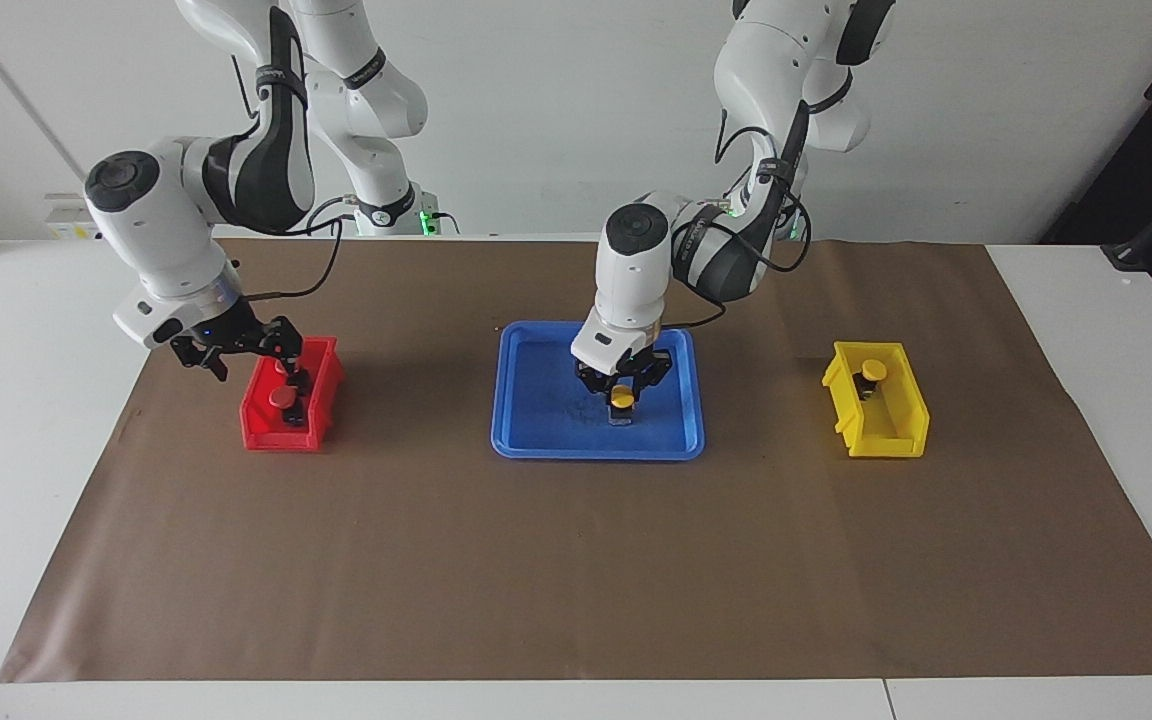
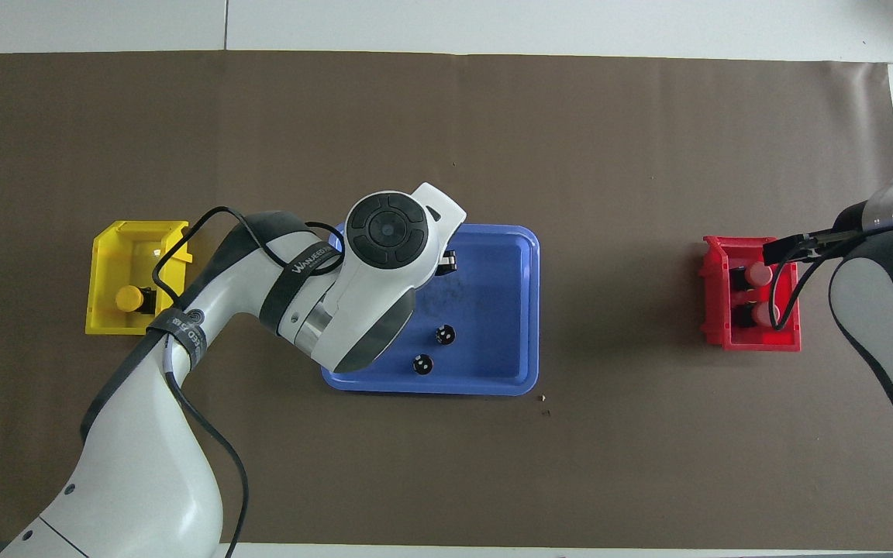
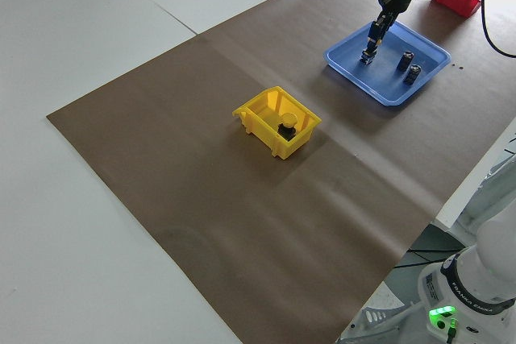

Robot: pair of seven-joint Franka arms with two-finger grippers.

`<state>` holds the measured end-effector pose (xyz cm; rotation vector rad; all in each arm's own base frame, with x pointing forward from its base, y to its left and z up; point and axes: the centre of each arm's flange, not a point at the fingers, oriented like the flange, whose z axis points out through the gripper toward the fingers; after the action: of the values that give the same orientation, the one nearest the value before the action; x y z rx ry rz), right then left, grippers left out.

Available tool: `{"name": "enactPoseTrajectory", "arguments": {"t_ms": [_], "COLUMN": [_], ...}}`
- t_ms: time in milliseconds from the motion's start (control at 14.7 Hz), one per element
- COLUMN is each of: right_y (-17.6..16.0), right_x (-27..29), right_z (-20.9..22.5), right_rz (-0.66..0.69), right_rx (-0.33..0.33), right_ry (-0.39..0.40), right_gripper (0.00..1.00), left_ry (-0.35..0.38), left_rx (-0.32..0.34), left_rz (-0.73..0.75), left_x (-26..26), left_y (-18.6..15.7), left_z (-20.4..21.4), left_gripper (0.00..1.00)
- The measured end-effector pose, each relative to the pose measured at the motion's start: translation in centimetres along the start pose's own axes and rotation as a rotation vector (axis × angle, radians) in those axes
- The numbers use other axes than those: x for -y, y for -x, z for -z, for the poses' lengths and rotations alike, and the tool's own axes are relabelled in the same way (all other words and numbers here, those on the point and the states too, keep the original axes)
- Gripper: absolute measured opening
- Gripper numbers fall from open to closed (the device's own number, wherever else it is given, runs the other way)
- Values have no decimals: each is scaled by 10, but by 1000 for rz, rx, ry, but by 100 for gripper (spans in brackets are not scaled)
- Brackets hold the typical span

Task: Sort red and yellow buttons by color
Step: 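Grasp the yellow button with the left gripper while the right gripper releases and withdraws, then carry the yellow button to the yellow bin and open the left gripper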

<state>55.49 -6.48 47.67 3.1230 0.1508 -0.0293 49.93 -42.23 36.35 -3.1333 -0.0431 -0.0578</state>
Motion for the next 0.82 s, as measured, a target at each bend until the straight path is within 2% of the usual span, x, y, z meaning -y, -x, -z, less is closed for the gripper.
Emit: {"name": "enactPoseTrajectory", "arguments": {"t_ms": [205, 409, 614, 818], "right_y": [6, 21, 29, 31], "right_x": [-4, -17, -32, -46], "right_z": [81, 148, 161, 154], "right_rz": [-10, -40, -68, -111], "right_rx": [27, 28, 37, 40], "right_ry": [-4, -3, 7, 7], "right_gripper": [100, 100, 100, 100], "left_ry": [-24, -28, -25, -10], "left_rx": [14, 41, 76, 91], "left_rz": [38, 18, -45, -101], "left_x": [18, 87, 208, 324], "left_y": [-21, -55, -89, -113], "left_z": [32, 100, 148, 156], "left_gripper": [42, 42, 42, 42]}}
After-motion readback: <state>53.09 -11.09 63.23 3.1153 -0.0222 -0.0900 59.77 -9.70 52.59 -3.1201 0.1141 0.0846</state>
